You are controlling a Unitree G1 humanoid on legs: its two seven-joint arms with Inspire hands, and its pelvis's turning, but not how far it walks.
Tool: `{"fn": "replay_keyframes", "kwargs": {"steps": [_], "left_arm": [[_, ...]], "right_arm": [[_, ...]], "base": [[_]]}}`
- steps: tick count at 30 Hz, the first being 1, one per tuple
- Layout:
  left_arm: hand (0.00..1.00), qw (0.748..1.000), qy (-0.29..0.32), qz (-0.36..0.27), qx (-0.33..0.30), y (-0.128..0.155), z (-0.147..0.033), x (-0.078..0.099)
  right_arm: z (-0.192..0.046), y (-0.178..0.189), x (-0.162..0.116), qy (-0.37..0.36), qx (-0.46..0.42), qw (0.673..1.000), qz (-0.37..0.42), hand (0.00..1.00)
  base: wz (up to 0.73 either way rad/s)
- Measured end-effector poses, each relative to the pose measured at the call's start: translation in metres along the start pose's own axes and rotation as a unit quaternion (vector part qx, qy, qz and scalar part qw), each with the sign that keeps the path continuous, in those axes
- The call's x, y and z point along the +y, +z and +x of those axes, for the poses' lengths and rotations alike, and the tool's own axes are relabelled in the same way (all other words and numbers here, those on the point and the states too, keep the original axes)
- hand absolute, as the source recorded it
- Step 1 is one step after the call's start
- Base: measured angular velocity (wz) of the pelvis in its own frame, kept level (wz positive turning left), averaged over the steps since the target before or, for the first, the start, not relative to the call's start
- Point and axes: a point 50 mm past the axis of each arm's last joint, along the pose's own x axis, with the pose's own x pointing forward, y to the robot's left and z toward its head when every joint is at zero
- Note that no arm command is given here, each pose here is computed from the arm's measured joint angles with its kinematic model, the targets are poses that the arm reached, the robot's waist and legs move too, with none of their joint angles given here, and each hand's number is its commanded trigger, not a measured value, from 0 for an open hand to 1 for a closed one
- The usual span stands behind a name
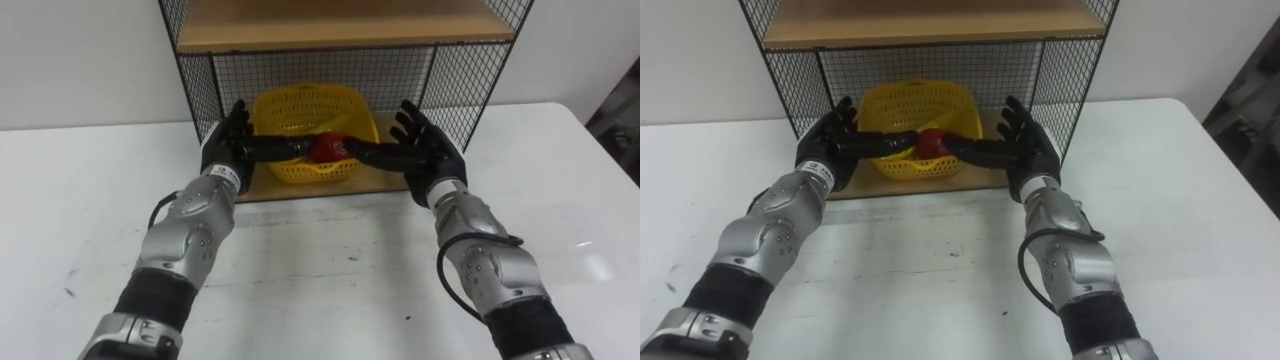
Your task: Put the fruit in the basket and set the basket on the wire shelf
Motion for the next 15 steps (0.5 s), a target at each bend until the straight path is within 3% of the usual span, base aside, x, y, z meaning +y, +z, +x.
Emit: {"fn": "replay_keyframes", "kwargs": {"steps": [10,15], "left_arm": [[0.00,1.000,-0.003,-0.003,-0.016,0.007,-0.001,-0.003],[0.00,0.998,-0.004,-0.011,-0.064,0.030,-0.006,-0.006]], "right_arm": [[-0.001,0.009,-0.002,0.007,-0.017,1.000,-0.022,0.00],[-0.004,0.027,0.003,0.015,-0.059,0.997,-0.054,0.00]], "base": [[0.00],[-0.05]]}}
